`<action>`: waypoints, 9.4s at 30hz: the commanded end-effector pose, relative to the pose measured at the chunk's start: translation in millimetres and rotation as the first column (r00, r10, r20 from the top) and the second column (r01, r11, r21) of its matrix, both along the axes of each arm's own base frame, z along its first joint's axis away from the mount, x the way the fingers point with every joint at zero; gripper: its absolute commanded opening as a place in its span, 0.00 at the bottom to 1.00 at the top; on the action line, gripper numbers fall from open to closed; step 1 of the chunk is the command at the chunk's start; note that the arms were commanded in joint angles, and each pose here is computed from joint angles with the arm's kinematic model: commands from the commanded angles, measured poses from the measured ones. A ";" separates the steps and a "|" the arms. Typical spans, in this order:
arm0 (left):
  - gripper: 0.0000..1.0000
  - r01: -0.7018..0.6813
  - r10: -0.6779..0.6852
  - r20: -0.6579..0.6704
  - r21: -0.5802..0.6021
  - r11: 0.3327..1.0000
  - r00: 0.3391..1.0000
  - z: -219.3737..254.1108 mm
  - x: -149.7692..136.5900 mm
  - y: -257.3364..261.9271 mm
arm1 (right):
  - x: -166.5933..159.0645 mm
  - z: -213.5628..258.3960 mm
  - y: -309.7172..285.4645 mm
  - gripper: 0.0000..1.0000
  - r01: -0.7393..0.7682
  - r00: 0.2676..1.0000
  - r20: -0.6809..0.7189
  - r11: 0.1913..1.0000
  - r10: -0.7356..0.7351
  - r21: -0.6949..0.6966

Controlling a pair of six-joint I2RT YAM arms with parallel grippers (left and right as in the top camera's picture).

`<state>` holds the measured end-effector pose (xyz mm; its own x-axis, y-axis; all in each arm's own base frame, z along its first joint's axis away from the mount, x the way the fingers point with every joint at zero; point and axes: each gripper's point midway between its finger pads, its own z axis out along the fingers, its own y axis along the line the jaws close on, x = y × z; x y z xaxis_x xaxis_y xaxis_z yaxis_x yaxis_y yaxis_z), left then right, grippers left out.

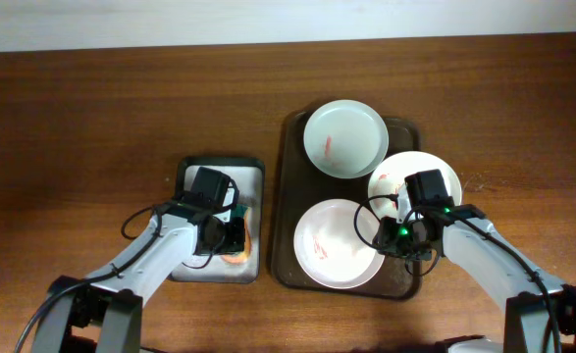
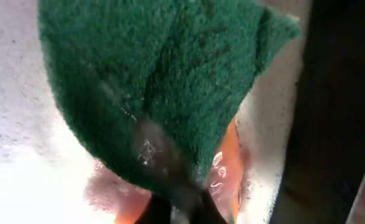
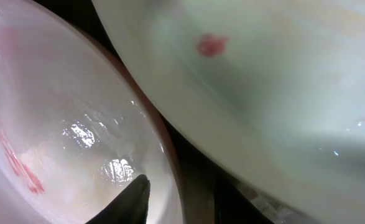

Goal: Clean dirty plates on tray and stack at the side

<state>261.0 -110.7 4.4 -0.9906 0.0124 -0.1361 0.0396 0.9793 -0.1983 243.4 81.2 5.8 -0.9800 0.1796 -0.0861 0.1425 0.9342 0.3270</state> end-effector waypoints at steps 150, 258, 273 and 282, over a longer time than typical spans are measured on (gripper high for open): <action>1.00 -0.052 0.065 0.335 -0.047 0.998 0.940 187.4 21.7 23.8 | 18.7 228.6 19.6 0.04 0.188 0.668 0.460 0.465 0.585 -0.865; 1.00 -0.053 0.063 0.310 -0.040 0.998 0.949 184.1 16.1 25.1 | 21.9 100.5 -24.8 0.04 0.028 0.999 -0.012 0.990 -0.030 -0.137; 0.96 -0.044 0.045 0.220 -0.011 0.999 0.974 147.9 7.7 23.7 | 30.0 70.1 -2.5 0.40 -0.253 0.960 0.072 0.947 0.271 -0.196; 0.37 -0.059 0.068 -0.088 0.106 0.993 0.994 3.6 0.0 18.5 | 29.0 64.1 -1.6 0.40 -0.259 0.961 0.049 0.947 0.273 -0.188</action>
<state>266.9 -84.3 35.1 -0.9912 -0.0337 -0.1283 -0.0248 0.9972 -0.0699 272.3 79.7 69.4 -0.9820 -0.0986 -0.1612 -0.1243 0.9796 0.1580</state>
